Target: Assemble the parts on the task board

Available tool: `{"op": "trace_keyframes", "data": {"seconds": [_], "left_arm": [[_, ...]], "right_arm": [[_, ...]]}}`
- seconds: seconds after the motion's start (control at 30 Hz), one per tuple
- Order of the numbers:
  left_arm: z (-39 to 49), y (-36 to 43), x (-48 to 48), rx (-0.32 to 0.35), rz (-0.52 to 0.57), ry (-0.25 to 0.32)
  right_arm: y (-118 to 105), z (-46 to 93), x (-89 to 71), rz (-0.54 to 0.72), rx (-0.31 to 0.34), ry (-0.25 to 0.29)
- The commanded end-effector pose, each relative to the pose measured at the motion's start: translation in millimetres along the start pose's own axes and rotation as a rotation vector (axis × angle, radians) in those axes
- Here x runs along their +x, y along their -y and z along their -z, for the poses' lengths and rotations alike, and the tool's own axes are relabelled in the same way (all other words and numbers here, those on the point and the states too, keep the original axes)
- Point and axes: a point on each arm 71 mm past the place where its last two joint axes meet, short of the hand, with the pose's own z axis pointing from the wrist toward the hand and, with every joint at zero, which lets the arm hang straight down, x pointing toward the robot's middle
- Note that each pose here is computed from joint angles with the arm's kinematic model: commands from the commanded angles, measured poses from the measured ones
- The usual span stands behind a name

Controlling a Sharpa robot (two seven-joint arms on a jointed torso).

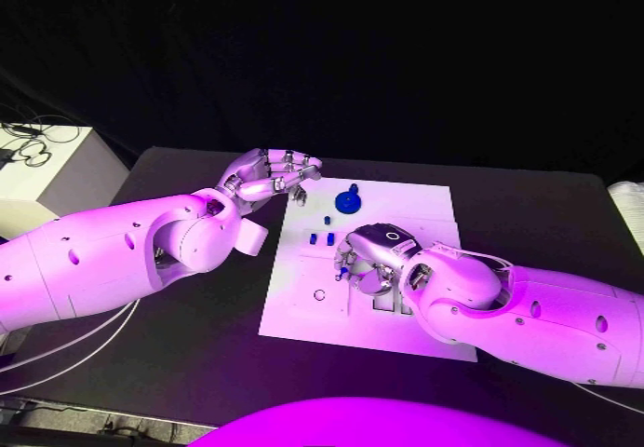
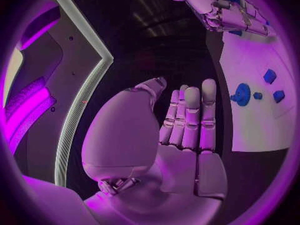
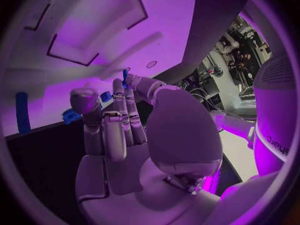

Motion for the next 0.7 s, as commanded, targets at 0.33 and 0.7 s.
{"op": "trace_keyframes", "data": {"seconds": [0.33,0.7], "left_arm": [[-1.0,-0.6,-0.1,-0.004,0.003,-0.005],[-1.3,-0.9,-0.9,-0.007,0.001,-0.003]], "right_arm": [[-5.8,-2.8,3.1,0.041,-0.020,0.000],[-7.7,-3.9,4.4,0.047,-0.026,-0.001]]}}
